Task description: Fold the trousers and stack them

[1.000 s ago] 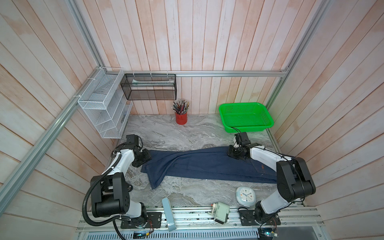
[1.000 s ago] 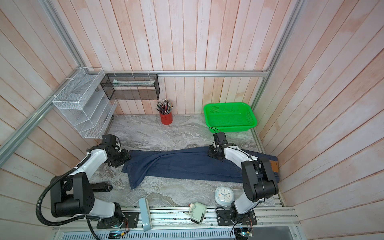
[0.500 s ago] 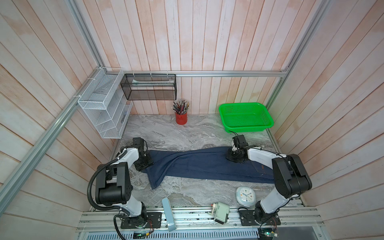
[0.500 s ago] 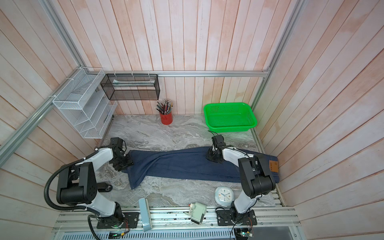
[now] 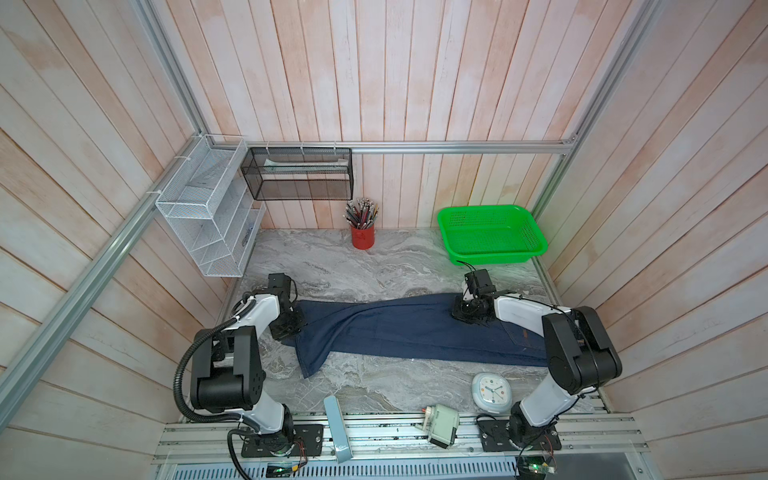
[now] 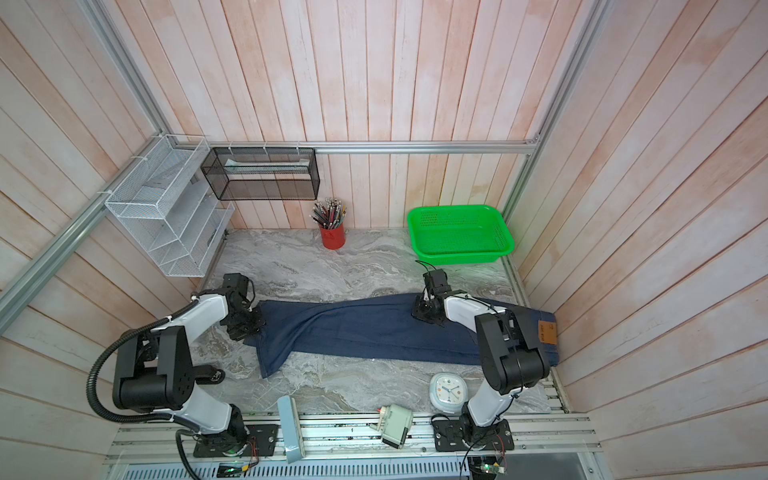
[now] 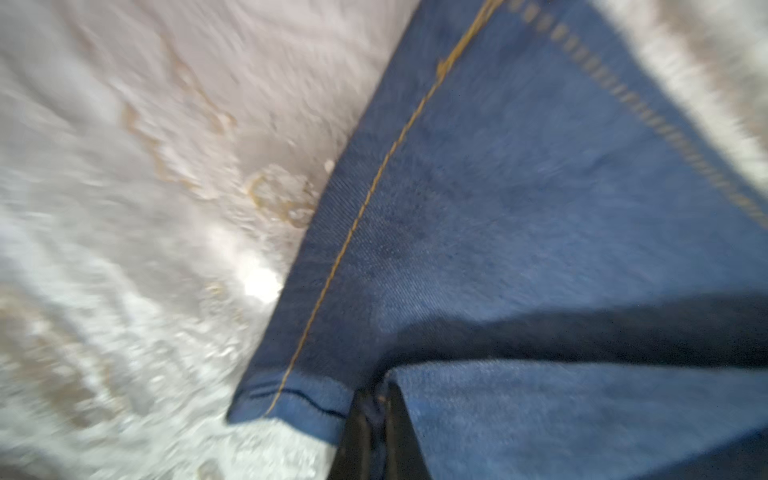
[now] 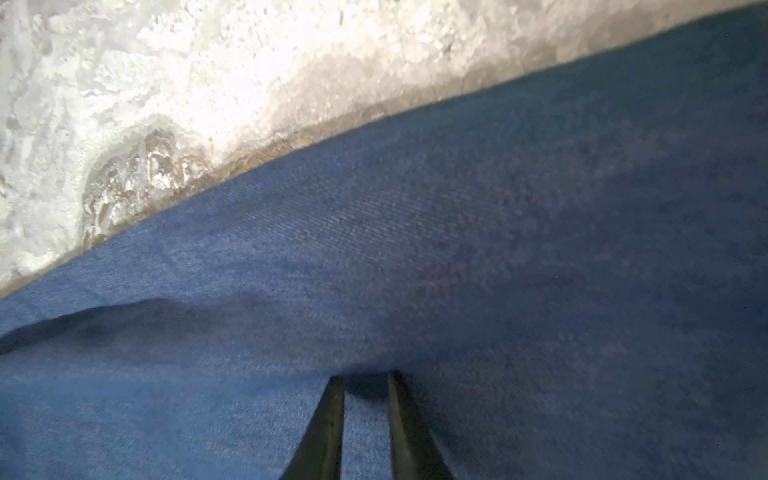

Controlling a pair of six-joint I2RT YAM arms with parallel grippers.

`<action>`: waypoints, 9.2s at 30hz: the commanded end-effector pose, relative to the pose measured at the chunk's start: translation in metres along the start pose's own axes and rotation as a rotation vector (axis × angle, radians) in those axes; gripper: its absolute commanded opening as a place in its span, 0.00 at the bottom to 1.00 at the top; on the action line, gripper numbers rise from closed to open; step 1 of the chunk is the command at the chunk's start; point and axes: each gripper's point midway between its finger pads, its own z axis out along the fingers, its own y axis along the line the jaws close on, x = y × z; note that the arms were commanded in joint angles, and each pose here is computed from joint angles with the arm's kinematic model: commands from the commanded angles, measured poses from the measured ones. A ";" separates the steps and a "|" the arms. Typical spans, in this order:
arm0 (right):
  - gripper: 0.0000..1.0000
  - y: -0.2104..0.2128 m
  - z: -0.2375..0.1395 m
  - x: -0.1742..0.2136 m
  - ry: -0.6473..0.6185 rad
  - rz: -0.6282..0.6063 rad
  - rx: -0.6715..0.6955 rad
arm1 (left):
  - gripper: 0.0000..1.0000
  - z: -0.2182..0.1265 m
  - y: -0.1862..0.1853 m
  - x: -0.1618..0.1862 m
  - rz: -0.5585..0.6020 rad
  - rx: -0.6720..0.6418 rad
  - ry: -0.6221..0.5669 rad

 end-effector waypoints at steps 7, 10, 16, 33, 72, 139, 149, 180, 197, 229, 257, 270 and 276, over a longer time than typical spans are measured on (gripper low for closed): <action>0.22 -0.021 0.015 0.022 0.084 -0.032 0.079 | 0.00 -0.049 0.003 -0.071 0.108 -0.136 -0.171; 0.22 -0.024 0.015 0.023 0.087 -0.036 0.094 | 0.00 -0.028 -0.003 -0.083 0.135 -0.128 -0.138; 0.22 -0.026 0.013 0.024 0.093 -0.045 0.110 | 0.00 0.000 -0.011 -0.106 0.163 -0.135 -0.128; 0.28 0.030 -0.019 0.016 0.006 -0.302 0.042 | 0.56 -0.044 -0.022 -0.101 0.108 -0.066 -0.224; 0.27 0.072 -0.051 0.029 -0.090 -0.449 -0.044 | 0.04 0.027 0.036 -0.041 -0.212 0.098 -0.122; 0.43 0.145 -0.023 0.169 0.104 -1.490 -0.133 | 0.00 -0.039 0.030 -0.049 -0.194 0.165 -0.249; 0.42 0.160 -0.013 0.143 0.018 -1.496 -0.063 | 0.00 -0.077 0.013 -0.066 -0.173 0.248 -0.307; 0.04 0.142 -0.019 0.129 -0.030 -1.531 0.057 | 0.00 -0.077 0.017 -0.066 -0.178 0.225 -0.304; 0.00 0.136 -0.041 0.170 0.073 -1.557 -0.019 | 0.00 -0.088 0.037 -0.029 -0.184 0.166 -0.351; 0.02 0.122 -0.020 0.222 0.183 -1.661 -0.072 | 0.00 -0.099 0.067 -0.008 -0.363 0.069 -0.479; 0.46 0.174 -0.069 0.168 -0.036 -1.411 -0.229 | 0.47 -0.079 0.010 0.001 -0.338 0.323 -0.333; 0.23 0.084 -0.053 0.083 -0.060 -0.572 -0.013 | 0.32 -0.004 0.002 0.042 -0.316 0.183 -0.161; 0.22 0.036 -0.046 0.075 -0.053 -0.347 0.055 | 0.33 0.017 0.023 0.030 -0.295 0.025 -0.151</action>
